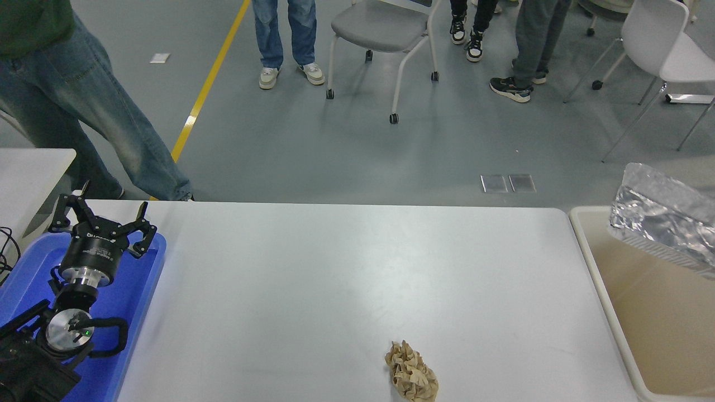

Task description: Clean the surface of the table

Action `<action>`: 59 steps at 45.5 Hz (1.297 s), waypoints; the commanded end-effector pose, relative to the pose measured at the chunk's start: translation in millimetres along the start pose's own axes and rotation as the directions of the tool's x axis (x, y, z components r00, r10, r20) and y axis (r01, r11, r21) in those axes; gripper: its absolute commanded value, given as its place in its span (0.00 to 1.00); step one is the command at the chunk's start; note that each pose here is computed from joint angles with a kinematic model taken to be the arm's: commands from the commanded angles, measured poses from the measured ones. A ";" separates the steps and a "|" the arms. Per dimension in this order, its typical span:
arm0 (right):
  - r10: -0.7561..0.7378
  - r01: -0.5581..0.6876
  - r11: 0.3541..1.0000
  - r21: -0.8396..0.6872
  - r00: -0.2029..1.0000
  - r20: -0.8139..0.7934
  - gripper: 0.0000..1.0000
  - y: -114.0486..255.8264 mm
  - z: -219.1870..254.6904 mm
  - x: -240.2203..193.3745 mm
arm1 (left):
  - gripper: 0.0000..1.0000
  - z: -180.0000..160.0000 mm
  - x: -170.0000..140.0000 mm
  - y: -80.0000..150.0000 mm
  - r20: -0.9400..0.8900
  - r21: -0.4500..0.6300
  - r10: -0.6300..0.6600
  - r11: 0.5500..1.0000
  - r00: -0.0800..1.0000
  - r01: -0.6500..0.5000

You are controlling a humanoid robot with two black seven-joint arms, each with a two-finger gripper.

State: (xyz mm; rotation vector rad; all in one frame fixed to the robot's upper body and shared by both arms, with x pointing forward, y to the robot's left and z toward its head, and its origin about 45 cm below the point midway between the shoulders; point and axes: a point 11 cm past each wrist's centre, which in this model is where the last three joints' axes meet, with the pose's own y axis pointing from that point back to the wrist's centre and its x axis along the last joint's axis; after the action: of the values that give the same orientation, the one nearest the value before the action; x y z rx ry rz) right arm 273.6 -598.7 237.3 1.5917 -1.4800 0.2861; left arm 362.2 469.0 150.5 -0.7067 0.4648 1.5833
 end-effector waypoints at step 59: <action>0.325 -0.194 0.899 -0.394 0.897 0.299 0.00 -54.2 94.8 -91.3 | 1.00 0.1 0.0 0.0 0.000 -0.001 0.000 1.000 1.000 0.000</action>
State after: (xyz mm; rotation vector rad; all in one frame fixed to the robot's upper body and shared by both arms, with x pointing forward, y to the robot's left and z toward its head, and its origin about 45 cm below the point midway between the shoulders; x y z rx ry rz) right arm 234.5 -634.3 101.8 1.1684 -1.8640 -0.0918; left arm 362.2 469.0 150.6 -0.7071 0.4641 1.5835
